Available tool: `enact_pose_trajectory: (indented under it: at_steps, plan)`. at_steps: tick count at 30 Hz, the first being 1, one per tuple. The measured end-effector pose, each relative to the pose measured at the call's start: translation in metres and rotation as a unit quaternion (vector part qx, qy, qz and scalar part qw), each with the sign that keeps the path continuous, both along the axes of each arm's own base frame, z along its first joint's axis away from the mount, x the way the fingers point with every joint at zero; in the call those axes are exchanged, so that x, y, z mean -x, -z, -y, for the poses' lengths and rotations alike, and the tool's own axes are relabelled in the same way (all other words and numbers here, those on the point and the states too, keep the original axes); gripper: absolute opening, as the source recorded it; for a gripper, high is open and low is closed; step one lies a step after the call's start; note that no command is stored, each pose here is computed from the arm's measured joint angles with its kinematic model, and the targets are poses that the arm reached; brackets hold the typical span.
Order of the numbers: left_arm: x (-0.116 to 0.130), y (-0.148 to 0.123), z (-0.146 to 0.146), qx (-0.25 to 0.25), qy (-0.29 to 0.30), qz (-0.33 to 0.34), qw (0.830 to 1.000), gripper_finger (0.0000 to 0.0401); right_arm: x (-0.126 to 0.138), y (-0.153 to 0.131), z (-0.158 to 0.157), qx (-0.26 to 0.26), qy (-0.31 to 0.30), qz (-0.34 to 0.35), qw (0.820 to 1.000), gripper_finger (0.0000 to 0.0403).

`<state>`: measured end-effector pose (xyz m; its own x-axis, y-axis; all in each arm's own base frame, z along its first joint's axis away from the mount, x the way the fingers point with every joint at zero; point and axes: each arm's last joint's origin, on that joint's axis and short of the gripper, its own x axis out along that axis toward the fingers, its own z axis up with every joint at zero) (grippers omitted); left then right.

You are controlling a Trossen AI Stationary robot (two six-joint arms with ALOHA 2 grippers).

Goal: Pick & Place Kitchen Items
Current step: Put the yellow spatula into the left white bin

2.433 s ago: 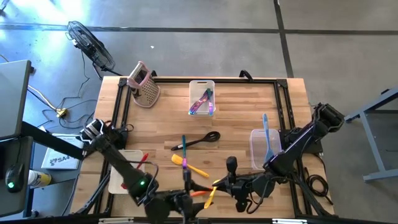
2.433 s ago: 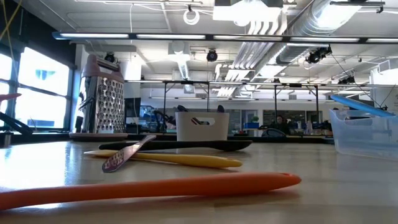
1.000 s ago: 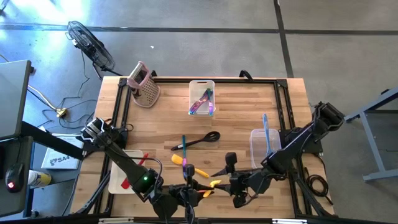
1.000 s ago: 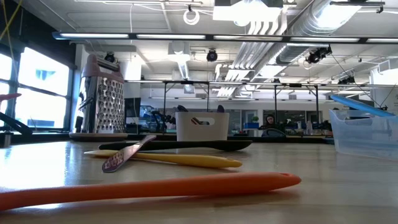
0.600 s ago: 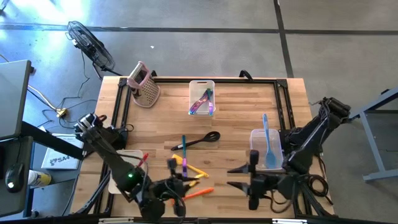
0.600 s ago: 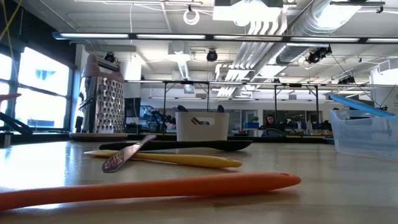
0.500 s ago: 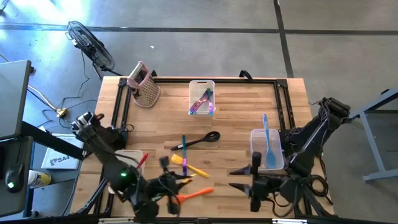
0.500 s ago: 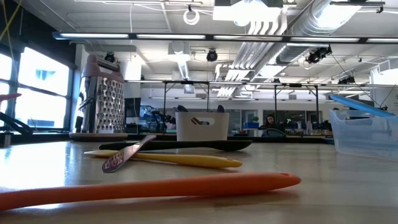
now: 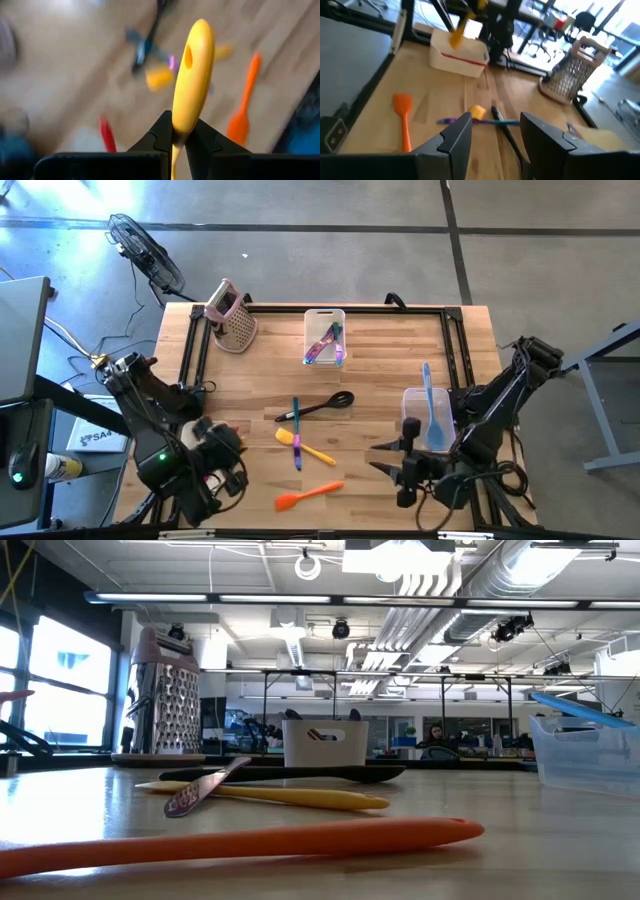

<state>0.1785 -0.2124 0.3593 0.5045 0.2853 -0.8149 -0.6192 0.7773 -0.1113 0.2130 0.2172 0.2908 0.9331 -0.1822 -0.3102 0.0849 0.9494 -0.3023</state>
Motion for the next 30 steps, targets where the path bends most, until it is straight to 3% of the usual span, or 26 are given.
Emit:
enact_pose_trajectory:
  at_steps: [3, 8, 13, 19, 25, 30]
  plan:
    - [0.002, 0.003, 0.003, 0.052, -0.007, -0.053, 0.997, 0.0021, -0.004, 0.002, 0.005, -0.020, 0.003, -0.012, 1.000, 0.0159]
    - [0.004, 0.004, 0.004, 0.087, -0.020, -0.086, 0.992, 0.0021, -0.011, 0.003, 0.009, -0.053, -0.007, -0.026, 0.998, 0.0158]
    - [0.007, 0.011, 0.002, 0.091, -0.020, -0.115, 0.989, 0.0021, -0.013, 0.004, 0.011, -0.068, -0.013, -0.035, 0.997, 0.0157]
    - [0.024, 0.047, -0.014, 0.087, -0.060, -0.209, 0.972, 0.0021, -0.013, 0.004, 0.011, -0.067, -0.012, -0.035, 0.997, 0.0157]
    - [0.037, 0.061, -0.040, 0.088, -0.108, -0.229, 0.963, 0.0022, -0.013, 0.004, 0.011, -0.066, -0.012, -0.035, 0.997, 0.0157]
    - [0.044, 0.071, -0.046, 0.095, -0.139, -0.244, 0.955, 0.0021, -0.013, 0.004, 0.011, -0.066, -0.012, -0.034, 0.997, 0.0157]
